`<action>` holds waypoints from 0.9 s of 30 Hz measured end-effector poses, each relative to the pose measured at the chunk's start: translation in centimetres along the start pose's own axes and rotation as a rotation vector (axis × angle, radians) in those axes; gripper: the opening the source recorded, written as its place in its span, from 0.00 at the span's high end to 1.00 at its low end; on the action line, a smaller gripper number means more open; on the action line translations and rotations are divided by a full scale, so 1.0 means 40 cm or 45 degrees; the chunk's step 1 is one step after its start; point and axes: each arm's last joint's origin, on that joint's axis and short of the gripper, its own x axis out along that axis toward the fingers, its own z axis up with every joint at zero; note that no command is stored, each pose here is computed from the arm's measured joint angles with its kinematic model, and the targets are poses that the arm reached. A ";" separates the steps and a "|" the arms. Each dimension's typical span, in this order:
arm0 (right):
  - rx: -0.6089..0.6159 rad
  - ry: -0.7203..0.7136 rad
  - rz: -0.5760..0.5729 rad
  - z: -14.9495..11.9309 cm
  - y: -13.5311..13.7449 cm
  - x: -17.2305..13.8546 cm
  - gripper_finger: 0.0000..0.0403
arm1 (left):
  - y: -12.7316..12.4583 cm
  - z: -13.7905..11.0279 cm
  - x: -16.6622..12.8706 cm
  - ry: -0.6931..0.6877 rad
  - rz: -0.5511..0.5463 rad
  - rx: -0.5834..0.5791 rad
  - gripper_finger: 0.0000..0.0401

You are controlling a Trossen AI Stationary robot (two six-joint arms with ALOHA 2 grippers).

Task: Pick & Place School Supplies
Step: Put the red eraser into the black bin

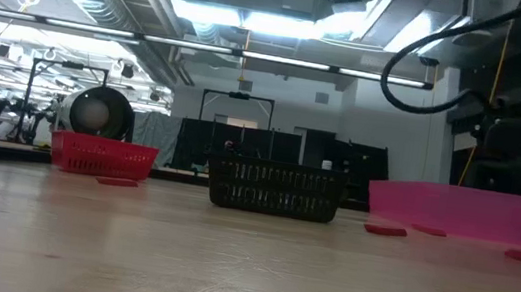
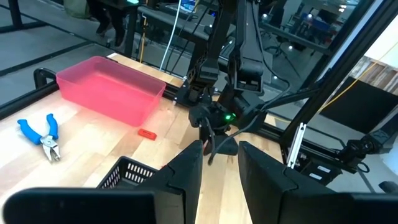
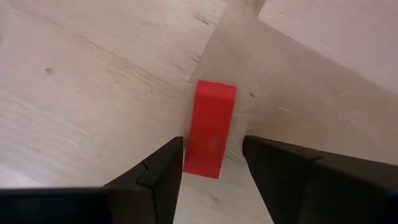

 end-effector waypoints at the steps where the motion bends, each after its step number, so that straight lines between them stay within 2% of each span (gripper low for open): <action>1: 0.000 -0.001 0.000 0.000 0.000 0.000 0.55 | 0.000 0.000 0.000 0.000 0.000 -0.003 0.75; 12: -0.005 -0.042 0.036 0.003 0.014 -0.017 0.65 | 0.000 0.000 0.000 0.000 0.000 -0.018 0.75; 15: 0.000 -0.103 0.098 0.009 0.034 -0.038 0.66 | 0.000 0.000 0.000 0.000 0.000 -0.018 0.75; 27: 0.009 -0.110 0.091 0.013 0.034 -0.034 0.66 | -0.001 -0.001 0.000 0.009 -0.016 -0.016 0.75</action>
